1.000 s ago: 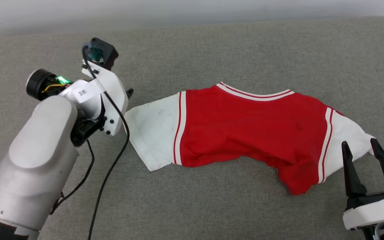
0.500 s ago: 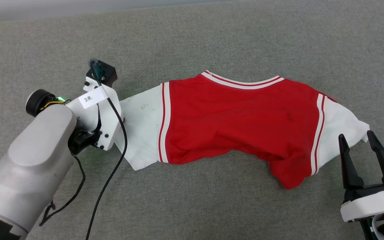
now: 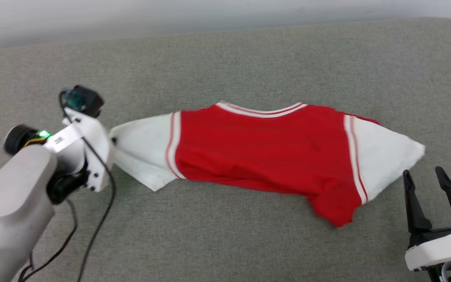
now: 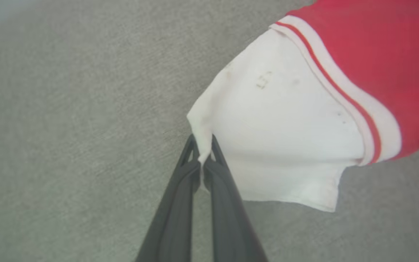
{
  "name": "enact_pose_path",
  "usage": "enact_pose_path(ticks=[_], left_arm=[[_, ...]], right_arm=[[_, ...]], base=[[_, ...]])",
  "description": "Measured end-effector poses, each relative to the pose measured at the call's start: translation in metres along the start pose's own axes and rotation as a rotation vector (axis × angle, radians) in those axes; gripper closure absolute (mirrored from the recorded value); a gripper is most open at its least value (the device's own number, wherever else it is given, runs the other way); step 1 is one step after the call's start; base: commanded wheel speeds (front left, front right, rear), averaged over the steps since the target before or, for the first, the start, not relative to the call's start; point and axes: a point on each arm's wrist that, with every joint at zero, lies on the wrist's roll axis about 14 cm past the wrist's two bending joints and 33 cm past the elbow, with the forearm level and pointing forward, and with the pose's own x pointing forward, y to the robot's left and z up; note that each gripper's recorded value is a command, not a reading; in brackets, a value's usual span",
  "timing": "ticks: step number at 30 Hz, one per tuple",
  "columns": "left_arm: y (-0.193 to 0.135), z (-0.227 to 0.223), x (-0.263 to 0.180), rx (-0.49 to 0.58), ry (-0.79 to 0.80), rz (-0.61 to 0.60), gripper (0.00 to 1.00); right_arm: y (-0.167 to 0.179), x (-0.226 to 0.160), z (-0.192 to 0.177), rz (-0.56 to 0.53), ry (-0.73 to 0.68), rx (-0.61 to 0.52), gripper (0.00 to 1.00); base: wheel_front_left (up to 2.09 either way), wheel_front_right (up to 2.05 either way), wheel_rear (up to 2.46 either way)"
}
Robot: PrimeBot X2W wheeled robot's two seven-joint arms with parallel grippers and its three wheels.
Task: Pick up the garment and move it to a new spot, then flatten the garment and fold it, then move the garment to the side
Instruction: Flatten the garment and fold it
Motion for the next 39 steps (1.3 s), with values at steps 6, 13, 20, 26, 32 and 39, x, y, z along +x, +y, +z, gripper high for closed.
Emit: enact_pose_path(ticks=[6,13,20,26,32,39], left_arm=[[0.028,-0.045,-0.014,-0.073,0.083,0.087,1.00],[0.031,-0.076,-0.009,-0.132,0.150,0.108,1.00],[0.031,-0.054,-0.011,-0.124,-0.012,0.148,0.00],[0.034,-0.014,-0.030,-0.110,-0.293,0.226,0.00],[0.034,0.002,-0.057,-0.123,-0.506,0.311,0.00],[0.034,0.011,-0.081,-0.135,-0.660,0.402,0.00]], right_arm=[[0.003,0.000,-0.001,0.011,0.004,0.006,0.00],[0.000,-0.001,-0.009,0.007,0.032,0.007,0.00],[-0.008,0.004,0.005,0.005,0.003,-0.011,0.00],[-0.018,0.019,0.042,0.018,-0.081,-0.043,0.00],[-0.018,0.044,0.074,0.098,-0.069,-0.116,0.00],[-0.004,0.070,0.066,0.234,0.171,-0.193,0.00]], base=[[0.00,0.00,0.00],[0.00,0.00,0.00],[0.00,0.00,0.00],[0.00,0.00,0.00],[0.00,0.00,0.00],[0.00,0.00,0.00]])
